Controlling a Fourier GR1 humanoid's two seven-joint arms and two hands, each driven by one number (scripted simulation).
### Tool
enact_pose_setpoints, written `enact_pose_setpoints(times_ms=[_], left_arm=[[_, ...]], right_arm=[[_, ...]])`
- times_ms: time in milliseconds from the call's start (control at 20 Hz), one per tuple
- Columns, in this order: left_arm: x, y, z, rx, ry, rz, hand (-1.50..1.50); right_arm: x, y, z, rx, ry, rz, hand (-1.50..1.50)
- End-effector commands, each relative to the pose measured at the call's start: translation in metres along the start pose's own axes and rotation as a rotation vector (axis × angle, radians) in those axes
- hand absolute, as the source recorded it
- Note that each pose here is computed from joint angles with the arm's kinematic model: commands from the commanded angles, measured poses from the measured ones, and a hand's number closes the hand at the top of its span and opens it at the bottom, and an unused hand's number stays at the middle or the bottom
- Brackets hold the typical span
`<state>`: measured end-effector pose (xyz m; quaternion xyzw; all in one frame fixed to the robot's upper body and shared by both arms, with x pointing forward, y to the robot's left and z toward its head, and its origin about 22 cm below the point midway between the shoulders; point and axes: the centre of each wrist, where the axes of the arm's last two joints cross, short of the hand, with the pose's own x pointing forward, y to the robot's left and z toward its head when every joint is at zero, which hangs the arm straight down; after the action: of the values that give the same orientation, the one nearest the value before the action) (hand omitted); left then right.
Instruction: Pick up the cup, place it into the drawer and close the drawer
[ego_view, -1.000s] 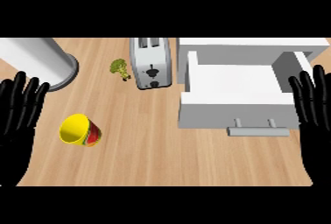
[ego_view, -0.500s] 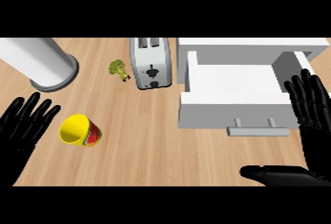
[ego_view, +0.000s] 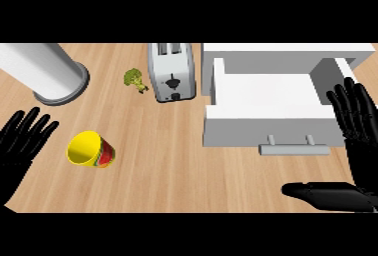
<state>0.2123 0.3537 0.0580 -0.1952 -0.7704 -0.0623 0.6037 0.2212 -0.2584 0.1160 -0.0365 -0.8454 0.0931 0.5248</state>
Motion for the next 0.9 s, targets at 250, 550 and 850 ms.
enact_pose_setpoints(times_ms=[250,550,850], left_arm=[[-0.059,0.056,0.022,0.123,0.097,-0.084,-1.5],[-0.101,0.048,0.009,0.139,0.152,-0.146,-1.5],[-0.12,0.08,0.04,0.201,0.17,-0.144,-1.5]], right_arm=[[0.003,-0.008,-0.012,0.008,-0.024,0.009,-1.5],[0.001,0.002,-0.028,-0.007,-0.002,0.005,-1.5],[-0.002,-0.011,-0.003,0.01,-0.015,0.018,-1.5]])
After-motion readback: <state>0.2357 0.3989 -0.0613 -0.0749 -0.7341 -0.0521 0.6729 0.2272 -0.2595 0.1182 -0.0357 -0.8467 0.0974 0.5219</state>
